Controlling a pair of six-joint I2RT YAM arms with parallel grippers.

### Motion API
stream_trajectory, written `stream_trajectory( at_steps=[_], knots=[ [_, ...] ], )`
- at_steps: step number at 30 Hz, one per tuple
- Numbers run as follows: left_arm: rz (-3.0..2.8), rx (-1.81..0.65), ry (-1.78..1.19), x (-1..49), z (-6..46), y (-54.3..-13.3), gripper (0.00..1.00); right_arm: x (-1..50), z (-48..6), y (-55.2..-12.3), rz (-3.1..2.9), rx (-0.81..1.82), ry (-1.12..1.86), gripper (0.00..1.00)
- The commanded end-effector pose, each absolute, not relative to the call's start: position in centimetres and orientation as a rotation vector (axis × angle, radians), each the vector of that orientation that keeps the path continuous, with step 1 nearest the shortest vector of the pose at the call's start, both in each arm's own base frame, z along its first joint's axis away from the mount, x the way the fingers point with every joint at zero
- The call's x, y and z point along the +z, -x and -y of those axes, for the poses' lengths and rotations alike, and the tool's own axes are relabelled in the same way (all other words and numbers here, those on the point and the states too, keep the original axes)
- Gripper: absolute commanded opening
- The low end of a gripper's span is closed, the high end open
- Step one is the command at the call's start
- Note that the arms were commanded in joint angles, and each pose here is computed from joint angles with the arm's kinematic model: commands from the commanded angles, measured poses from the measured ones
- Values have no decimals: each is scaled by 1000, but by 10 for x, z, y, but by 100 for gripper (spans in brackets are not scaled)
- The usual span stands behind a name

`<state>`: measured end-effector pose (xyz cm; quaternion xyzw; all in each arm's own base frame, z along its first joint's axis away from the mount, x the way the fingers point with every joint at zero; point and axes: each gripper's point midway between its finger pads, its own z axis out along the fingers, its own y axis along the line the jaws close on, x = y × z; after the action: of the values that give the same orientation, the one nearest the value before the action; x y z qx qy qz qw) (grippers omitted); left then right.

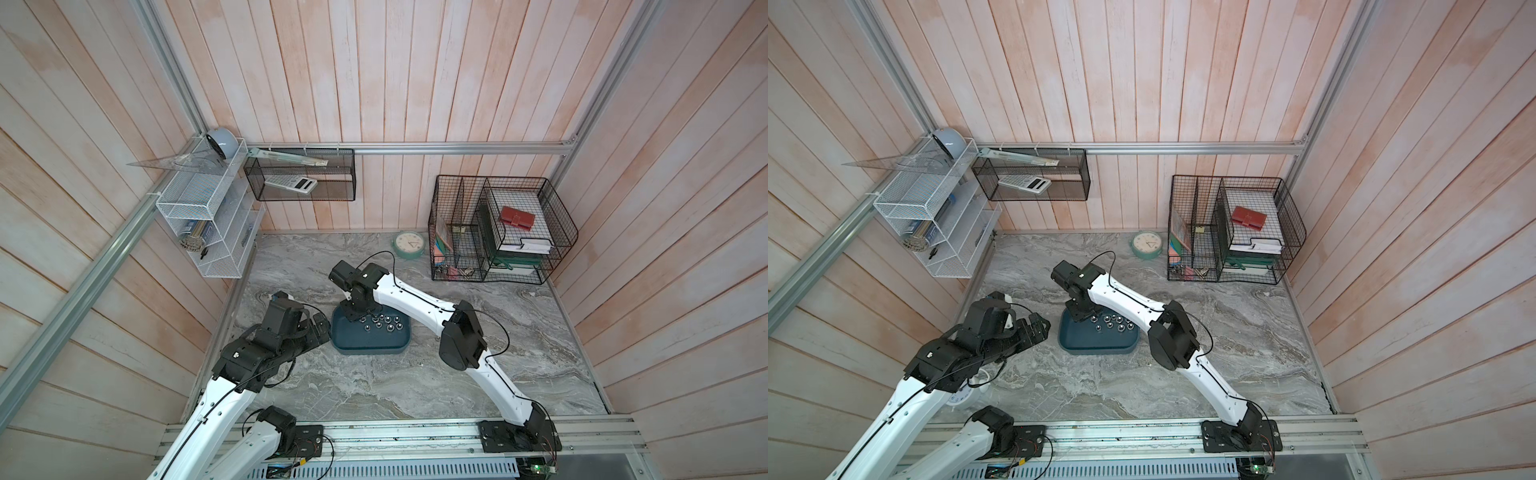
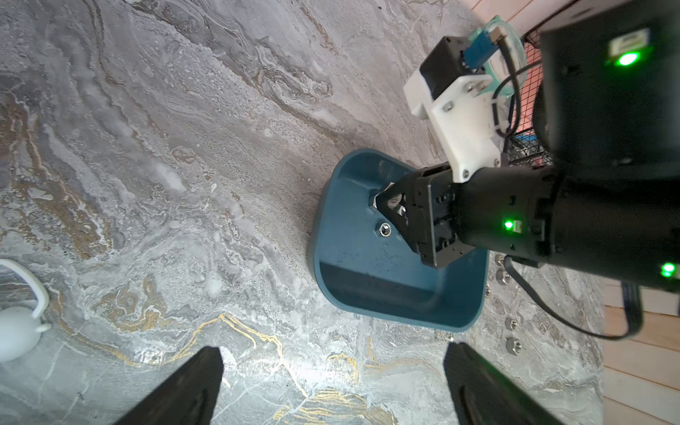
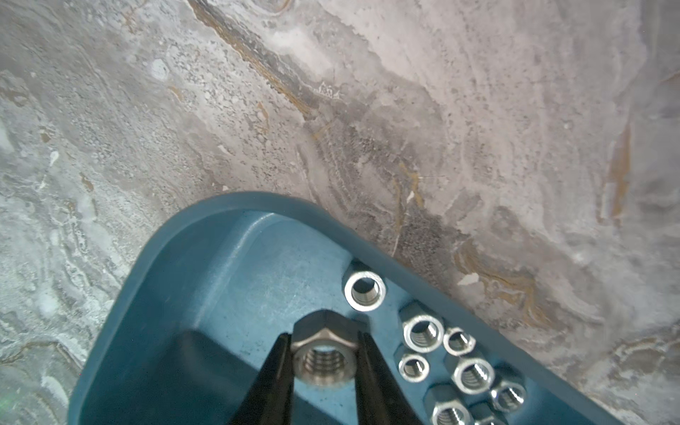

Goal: Put the nuts on the desktop into the storage box
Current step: Place the nut in the storage box.

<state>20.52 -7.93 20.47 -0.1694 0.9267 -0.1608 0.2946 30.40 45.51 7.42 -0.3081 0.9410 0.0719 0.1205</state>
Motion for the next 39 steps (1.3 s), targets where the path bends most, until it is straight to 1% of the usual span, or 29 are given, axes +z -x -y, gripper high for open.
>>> stream_trajectory(
  at_steps=[1,13,17,19,20,23,28,30,33,36,39],
  knots=[
    [-2481,-378,488,197,70,-200,100,66,-458,-301,-2768,217,936,27],
    [-2488,-367,484,196,71,-203,100,39,-461,-301,-2812,214,943,31],
    [-2487,-368,479,197,72,-205,100,39,-460,-302,-2810,216,948,43],
    [-2489,-370,477,196,73,-206,100,43,-460,-302,-2804,220,949,51],
    [-2491,-372,475,196,74,-207,100,46,-460,-302,-2799,224,952,53],
    [-2489,-376,469,197,75,-210,100,60,-460,-303,-2775,237,953,59],
    [-2483,-382,447,200,79,-217,100,88,-456,-304,-2726,251,952,72],
    [-2480,-391,432,202,83,-221,100,100,-450,-306,-2708,240,940,79],
    [-2477,-411,409,204,89,-229,100,114,-439,-310,-2698,223,907,87],
    [-2473,-428,389,206,95,-237,100,126,-424,-317,-2695,212,846,94],
    [-2473,-451,361,208,103,-247,100,138,-408,-322,-2687,205,779,98]
  ],
)
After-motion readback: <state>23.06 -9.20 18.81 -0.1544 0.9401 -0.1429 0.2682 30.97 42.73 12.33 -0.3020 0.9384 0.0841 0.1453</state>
